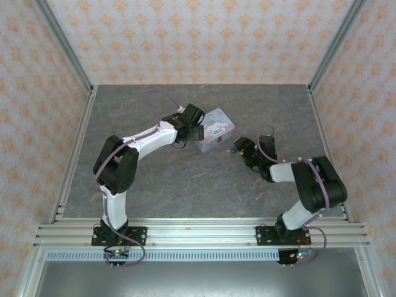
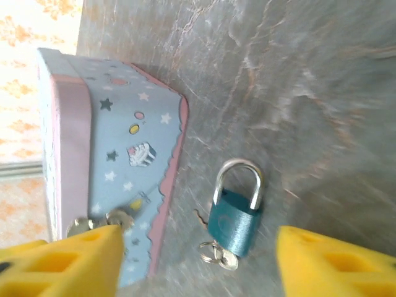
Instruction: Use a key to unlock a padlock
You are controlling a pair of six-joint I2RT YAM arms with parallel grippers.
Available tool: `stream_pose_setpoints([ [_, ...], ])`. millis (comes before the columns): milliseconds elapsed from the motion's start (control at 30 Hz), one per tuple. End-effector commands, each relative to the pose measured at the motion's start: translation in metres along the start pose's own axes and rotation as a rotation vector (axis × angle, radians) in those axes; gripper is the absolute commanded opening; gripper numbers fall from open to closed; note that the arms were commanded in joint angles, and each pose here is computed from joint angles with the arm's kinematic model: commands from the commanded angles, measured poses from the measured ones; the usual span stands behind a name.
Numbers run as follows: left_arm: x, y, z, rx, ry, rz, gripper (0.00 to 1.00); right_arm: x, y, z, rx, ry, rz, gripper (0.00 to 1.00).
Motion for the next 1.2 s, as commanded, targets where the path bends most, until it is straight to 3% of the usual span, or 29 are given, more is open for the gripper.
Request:
stream_pose_setpoints([
  [0, 0.023, 0.030, -0.020, 0.094, -0.021, 0.032, 0.85, -0.010, 0.028, 0.006, -0.060, 0.023, -0.084, 0.90],
  [67, 0.035, 0.055, -0.008, 0.037, 0.001, 0.041, 0.86, 0.007, 0.050, 0.011, -0.100, 0.069, -0.074, 0.99],
  [167, 0.059, 0.090, 0.005, -0.045, 0.046, 0.078, 0.87, 0.037, 0.089, 0.021, -0.208, 0.183, -0.091, 0.99],
  [333, 0.119, 0.140, 0.011, -0.234, 0.118, 0.306, 0.91, 0.074, 0.146, 0.060, -0.564, 0.403, -0.232, 0.99],
  [433, 0.150, 0.159, 0.002, -0.380, 0.126, 0.492, 1.00, 0.080, 0.156, 0.081, -0.760, 0.577, -0.296, 0.99],
  [533, 0.172, 0.160, -0.015, -0.477, 0.126, 0.610, 1.00, 0.074, 0.149, 0.096, -0.861, 0.714, -0.375, 0.99],
  [633, 0.192, 0.141, -0.041, -0.475, 0.110, 0.671, 1.00, 0.058, 0.130, 0.108, -0.865, 0.730, -0.395, 0.99],
  [833, 0.219, 0.097, -0.081, -0.509, 0.127, 0.664, 1.00, 0.017, 0.084, 0.118, -0.876, 0.784, -0.377, 0.99],
  [1033, 0.226, 0.058, -0.090, -0.554, 0.087, 0.619, 1.00, -0.001, 0.056, 0.115, -0.805, 0.864, -0.262, 0.99],
  [1167, 0.224, 0.033, -0.090, -0.553, 0.052, 0.544, 1.00, -0.002, 0.052, 0.126, -0.735, 0.811, -0.282, 0.99],
])
Point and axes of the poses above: each hand's point on the last joint's axis, 136 mm out from that joint toward the fingers, its own y axis back along the fingers, its own x axis along the line the jaws close on, z = x × y, the point moved 5 cm from there along y, back along the fingers, and after that the axes turned 15 degrees about -y, right-handed, at the moved point
